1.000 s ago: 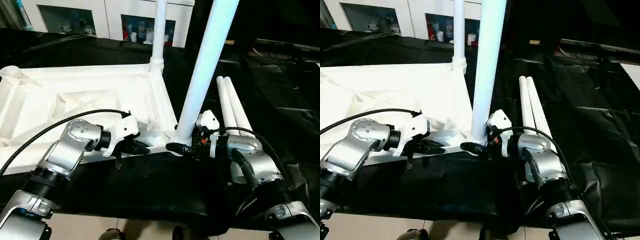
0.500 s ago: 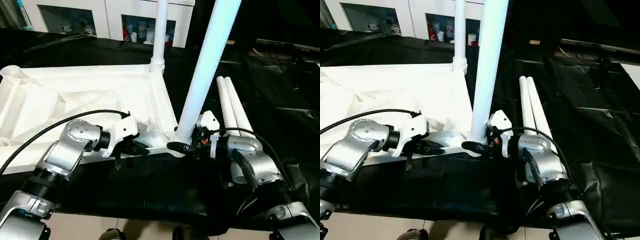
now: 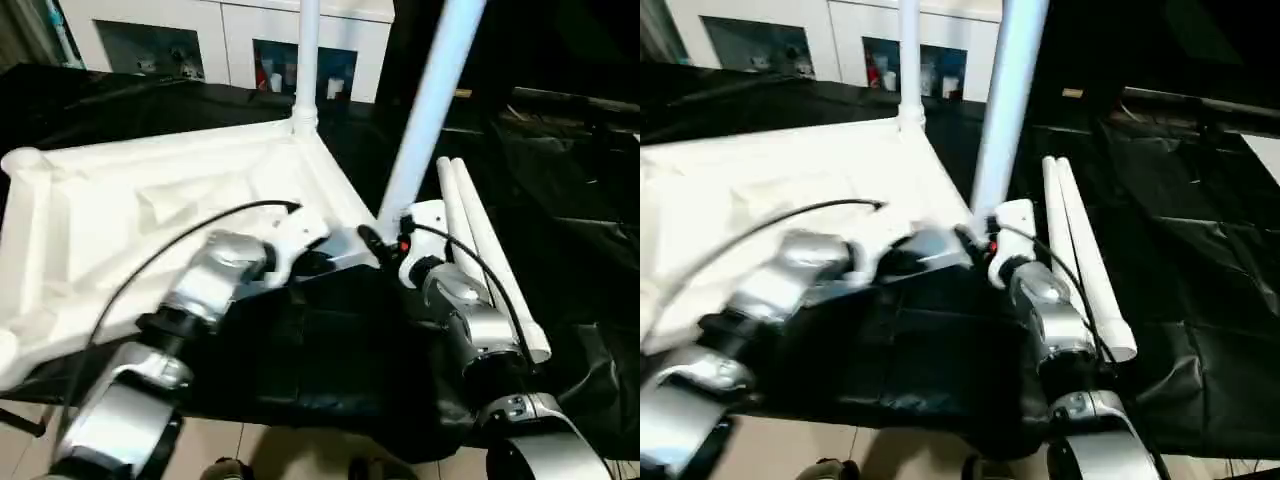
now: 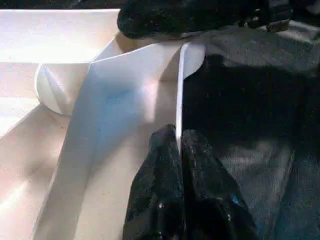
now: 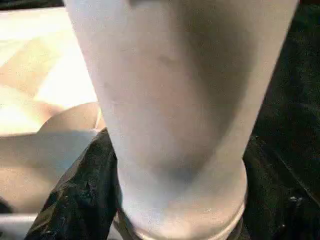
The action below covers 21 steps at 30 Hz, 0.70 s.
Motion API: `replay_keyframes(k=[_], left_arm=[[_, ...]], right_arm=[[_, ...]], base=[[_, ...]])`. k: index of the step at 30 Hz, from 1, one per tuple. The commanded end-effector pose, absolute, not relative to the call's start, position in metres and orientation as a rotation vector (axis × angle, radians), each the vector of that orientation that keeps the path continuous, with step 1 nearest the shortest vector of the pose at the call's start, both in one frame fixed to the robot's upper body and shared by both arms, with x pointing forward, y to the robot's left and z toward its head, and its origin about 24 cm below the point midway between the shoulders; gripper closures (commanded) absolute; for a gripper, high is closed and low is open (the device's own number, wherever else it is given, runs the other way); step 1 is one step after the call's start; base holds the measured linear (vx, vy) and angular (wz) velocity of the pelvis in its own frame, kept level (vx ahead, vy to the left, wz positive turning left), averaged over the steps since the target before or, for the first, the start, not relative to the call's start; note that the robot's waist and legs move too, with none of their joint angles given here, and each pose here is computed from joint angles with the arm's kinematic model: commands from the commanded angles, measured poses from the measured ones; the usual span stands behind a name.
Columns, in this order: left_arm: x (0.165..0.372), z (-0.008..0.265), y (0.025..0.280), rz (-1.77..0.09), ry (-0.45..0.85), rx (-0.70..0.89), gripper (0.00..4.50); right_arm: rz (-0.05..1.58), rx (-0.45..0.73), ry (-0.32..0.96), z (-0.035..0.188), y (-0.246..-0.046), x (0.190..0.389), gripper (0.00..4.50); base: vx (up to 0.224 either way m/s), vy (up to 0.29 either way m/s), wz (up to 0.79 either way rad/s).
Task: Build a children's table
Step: Rotate leg to tighten
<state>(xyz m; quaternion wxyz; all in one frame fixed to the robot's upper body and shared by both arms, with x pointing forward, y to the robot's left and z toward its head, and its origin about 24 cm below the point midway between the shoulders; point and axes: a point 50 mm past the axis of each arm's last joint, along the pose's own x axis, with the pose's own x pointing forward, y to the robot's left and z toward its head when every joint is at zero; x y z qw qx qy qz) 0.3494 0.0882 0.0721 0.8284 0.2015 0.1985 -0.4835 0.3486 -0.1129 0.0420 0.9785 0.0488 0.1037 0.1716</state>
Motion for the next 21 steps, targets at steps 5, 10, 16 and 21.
replay_keyframes(k=[5, 10, 16, 21], left_arm=[[0.36, 0.069, 0.078, -0.888, 0.38, 0.438, 4.5], [0.358, 0.07, 0.075, -0.938, 0.343, 0.468, 4.5], [0.362, 0.085, 0.068, -0.948, 0.189, 0.41, 4.5], [0.36, 0.099, 0.061, -0.995, 0.114, 0.323, 3.95]], right_arm=[[0.339, 0.11, 0.274, 0.025, -0.091, 0.342, 1.76], [0.354, 0.156, 0.217, 0.032, -0.091, 0.344, 1.06], [0.362, 0.141, 0.049, 0.064, -0.102, 0.343, 0.59], [0.409, 0.108, 0.007, 0.074, -0.116, 0.327, 0.58]], base=[[0.0, 0.0, 0.0], [0.0, 0.0, 0.0], [0.0, 0.0, 0.0], [0.0, 0.0, 0.0]])
